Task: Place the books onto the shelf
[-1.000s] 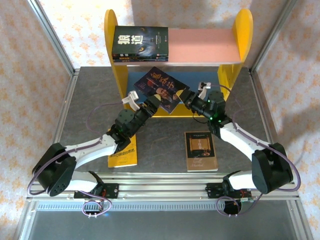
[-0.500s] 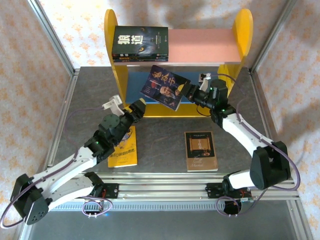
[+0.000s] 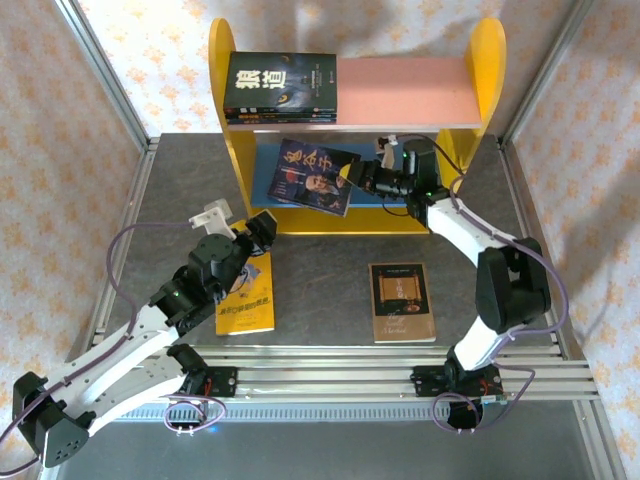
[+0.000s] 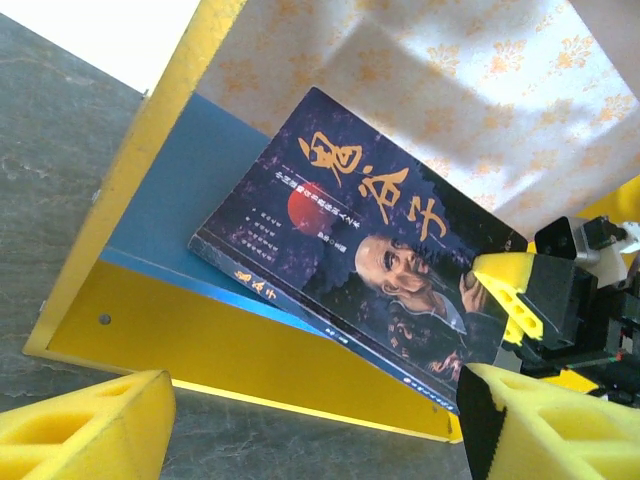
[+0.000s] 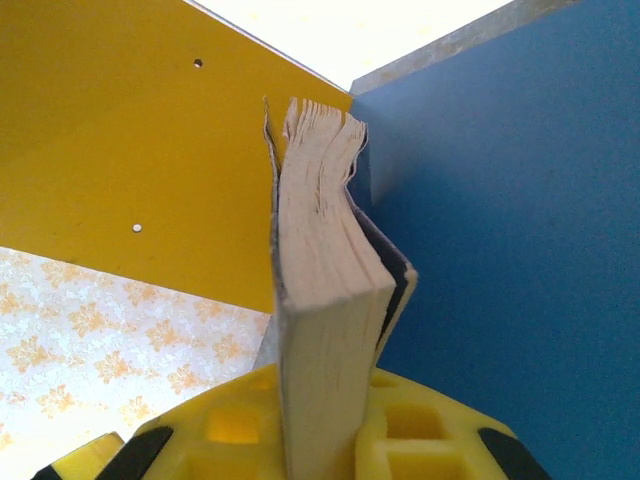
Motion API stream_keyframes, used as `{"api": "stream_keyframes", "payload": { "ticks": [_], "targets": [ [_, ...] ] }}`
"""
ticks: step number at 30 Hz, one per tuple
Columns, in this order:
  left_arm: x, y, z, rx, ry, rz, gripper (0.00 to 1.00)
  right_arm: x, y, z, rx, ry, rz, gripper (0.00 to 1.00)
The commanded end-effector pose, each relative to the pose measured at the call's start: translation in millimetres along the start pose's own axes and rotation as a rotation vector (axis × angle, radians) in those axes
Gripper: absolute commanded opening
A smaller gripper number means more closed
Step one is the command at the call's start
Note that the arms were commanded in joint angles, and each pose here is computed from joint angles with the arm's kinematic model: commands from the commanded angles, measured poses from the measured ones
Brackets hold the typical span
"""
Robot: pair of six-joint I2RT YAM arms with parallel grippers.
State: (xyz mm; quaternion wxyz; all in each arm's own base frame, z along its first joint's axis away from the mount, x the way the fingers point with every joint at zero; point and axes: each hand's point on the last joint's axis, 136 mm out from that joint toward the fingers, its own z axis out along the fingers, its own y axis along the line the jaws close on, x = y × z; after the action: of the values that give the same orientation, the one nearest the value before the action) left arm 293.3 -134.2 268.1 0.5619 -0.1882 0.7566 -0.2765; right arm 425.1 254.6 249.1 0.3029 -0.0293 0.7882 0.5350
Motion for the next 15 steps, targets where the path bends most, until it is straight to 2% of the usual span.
{"api": "stream_keyframes", "payload": {
  "ticks": [1,15],
  "targets": [
    [-8,7,-5,-0.038,-0.025,0.019,0.73,-24,29,0,-0.102,-0.012,-0.110,0.00],
    [-10,7,-8,-0.029,-0.020,0.011,0.73,-20,9,32,-0.131,0.155,-0.133,0.04]
  ]
}}
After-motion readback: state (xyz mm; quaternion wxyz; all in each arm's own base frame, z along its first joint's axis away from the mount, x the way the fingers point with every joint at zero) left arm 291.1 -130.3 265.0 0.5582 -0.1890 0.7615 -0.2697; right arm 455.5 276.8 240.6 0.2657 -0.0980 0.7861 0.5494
